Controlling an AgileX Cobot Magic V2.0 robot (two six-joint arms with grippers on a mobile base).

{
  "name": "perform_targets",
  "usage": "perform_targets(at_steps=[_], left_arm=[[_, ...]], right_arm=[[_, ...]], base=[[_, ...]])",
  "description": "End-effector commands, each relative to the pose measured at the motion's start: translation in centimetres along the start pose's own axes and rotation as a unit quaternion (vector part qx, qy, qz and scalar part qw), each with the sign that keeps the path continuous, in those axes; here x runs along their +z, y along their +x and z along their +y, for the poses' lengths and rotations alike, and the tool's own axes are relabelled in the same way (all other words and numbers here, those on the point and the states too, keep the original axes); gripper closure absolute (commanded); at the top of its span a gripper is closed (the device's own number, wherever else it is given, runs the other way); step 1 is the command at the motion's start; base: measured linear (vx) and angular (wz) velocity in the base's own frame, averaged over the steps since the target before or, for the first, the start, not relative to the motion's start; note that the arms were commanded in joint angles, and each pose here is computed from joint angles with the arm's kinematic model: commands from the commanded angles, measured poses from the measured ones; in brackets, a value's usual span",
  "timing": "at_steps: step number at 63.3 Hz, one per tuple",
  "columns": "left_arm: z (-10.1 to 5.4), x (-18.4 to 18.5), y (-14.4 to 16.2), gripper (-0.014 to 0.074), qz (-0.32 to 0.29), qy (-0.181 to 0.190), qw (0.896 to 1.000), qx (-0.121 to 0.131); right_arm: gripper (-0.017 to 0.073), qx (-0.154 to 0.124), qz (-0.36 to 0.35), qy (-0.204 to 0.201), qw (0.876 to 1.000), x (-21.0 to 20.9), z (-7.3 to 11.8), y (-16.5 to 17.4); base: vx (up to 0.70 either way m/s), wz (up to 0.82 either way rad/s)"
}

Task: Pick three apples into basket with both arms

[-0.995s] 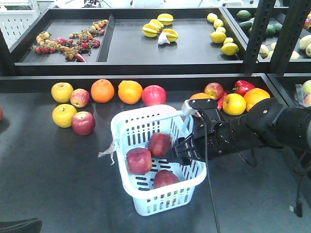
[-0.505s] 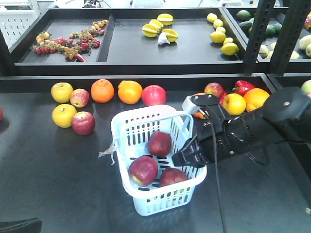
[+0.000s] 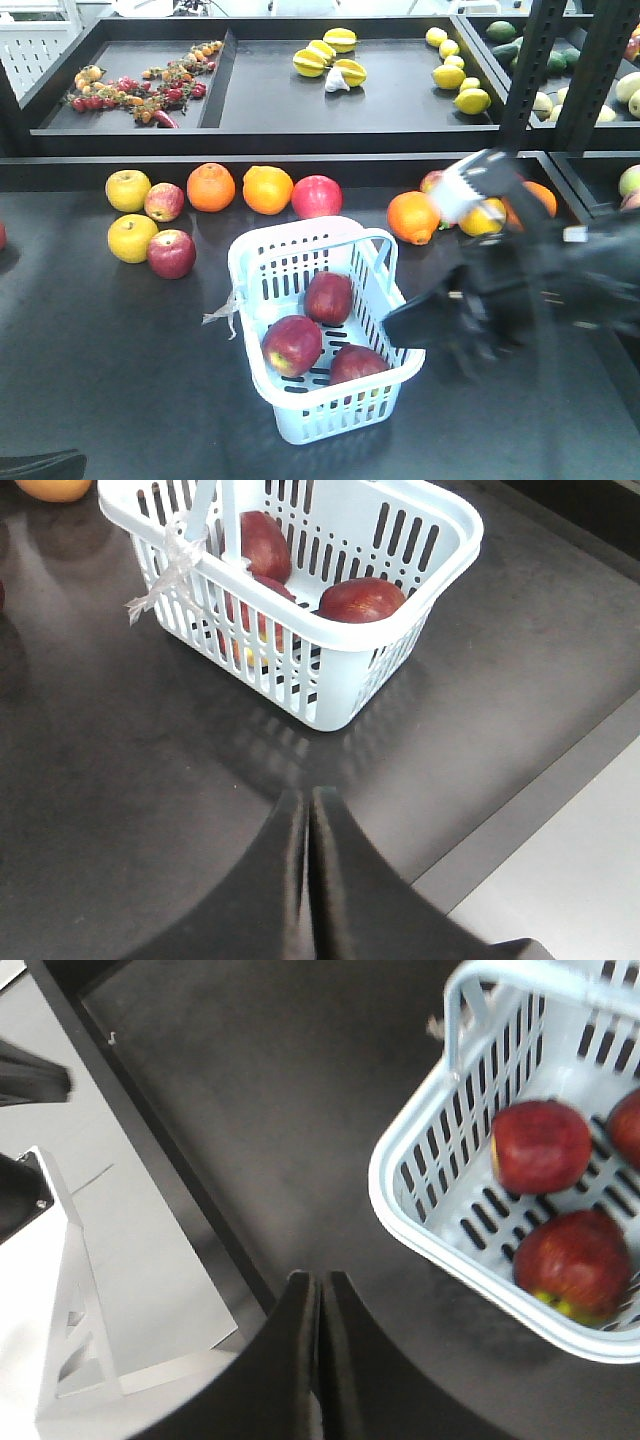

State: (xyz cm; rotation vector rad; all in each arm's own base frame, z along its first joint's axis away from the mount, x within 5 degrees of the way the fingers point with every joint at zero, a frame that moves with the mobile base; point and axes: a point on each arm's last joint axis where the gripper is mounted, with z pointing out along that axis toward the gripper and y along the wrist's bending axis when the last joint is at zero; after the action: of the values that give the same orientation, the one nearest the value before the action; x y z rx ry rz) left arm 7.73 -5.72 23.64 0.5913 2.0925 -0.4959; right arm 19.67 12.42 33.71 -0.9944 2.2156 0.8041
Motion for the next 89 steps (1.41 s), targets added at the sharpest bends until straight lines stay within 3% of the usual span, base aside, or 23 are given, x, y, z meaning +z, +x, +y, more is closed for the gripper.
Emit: perform_targets(at_steps=[1, 6, 15, 36, 55, 71, 89], left_arm=[[0.0, -0.3, -1.2, 0.0600, -0.037, -0.005, 0.999, -0.015], [0.0, -0.3, -1.2, 0.0600, -0.037, -0.005, 0.999, -0.015], [0.0, -0.3, -1.2, 0.0600, -0.037, -0.005, 0.999, -0.015], [0.0, -0.3, -1.2, 0.0600, -0.037, -0.005, 0.999, -0.015], [0.0, -0.3, -1.2, 0.0600, -0.038, -0.005, 0.999, -0.015], [0.0, -0.3, -1.2, 0.0600, -0.038, -0.005, 0.999, -0.015], [0.0, -0.3, -1.2, 0.0600, -0.038, -0.005, 0.999, -0.015]], right_arm=[[0.0564, -0.047, -0.050, 0.017, 0.997, -3.3, 2.4, -0.4], [0.0564, -0.076, -0.073, 0.042, 0.994, -5.4, 3.9, 0.1], [0.0564, -0.090, -0.099, 0.076, 0.988, -7.0, 5.3, 2.4], [0.0564, -0.057, -0.159, 0.119, 0.978, -7.0, 7.2, 10.8], [0.0564, -0.035, -0.185, 0.197, 0.962, -6.1, 6.3, 15.7], [0.0564, -0.034, -0.200, 0.264, 0.943, -6.4, 5.1, 15.8], [0.0564, -0.043, -0.235, 0.282, 0.929, -6.8, 4.9, 15.2]], base=[[0.00, 0.00], [0.00, 0.00], [0.00, 0.00], [0.00, 0.00], [0.00, 0.00], [0.00, 0.00], [0.00, 0.00]])
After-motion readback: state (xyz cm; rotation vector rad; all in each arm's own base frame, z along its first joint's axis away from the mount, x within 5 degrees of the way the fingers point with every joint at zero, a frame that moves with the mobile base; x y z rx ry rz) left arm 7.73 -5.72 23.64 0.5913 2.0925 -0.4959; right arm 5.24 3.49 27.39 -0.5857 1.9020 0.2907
